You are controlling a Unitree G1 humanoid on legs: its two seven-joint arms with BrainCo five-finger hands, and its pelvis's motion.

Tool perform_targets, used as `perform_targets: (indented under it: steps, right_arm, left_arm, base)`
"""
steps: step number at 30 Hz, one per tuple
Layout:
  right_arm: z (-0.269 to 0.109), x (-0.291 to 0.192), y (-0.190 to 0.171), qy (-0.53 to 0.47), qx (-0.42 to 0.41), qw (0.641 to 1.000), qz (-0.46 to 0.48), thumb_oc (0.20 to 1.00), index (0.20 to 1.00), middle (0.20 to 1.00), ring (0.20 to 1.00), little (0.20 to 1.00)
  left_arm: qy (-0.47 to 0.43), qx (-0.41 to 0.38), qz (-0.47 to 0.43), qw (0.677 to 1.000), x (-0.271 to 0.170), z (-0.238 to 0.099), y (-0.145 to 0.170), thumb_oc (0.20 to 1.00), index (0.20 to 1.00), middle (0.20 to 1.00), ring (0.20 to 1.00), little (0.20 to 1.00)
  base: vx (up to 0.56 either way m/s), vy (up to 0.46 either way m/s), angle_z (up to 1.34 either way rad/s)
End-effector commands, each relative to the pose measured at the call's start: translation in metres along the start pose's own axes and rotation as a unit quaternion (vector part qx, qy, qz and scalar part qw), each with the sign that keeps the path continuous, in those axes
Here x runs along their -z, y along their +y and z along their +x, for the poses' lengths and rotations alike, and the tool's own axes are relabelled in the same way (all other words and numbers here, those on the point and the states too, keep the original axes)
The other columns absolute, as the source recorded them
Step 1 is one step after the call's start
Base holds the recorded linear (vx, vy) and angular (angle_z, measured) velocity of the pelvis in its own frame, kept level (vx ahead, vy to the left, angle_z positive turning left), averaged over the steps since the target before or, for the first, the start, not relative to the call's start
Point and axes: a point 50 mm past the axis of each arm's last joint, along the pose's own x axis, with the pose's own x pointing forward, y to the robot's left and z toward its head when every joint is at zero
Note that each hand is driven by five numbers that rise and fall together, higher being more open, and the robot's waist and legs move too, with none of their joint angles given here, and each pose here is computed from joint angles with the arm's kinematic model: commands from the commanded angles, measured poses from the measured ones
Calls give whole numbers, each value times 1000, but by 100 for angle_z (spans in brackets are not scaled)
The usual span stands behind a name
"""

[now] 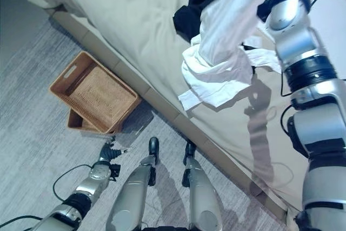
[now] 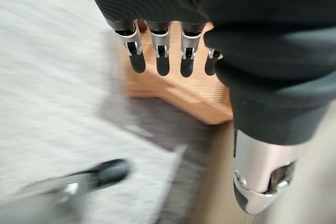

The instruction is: Pick up clothes into the bucket

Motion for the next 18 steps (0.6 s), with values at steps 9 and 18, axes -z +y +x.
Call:
perform_targets:
  steps: [9, 18]
  right_arm:
    - [-19, -30, -6, -109, -20, 993, 37, 200, 200, 200, 200, 200]
    - [-63, -52, 43, -135, -260, 946, 136, 200, 200, 200, 200, 200]
  left_arm:
    - [-297, 87, 15, 951, -128, -25, 0, 1000, 1000, 1000, 1000, 1000]
    - [-417, 107, 54, 901, -206, -32, -18, 1000, 1000, 1000, 1000, 1000]
  base:
    - [42, -48, -14]
    - [50, -33, -23]
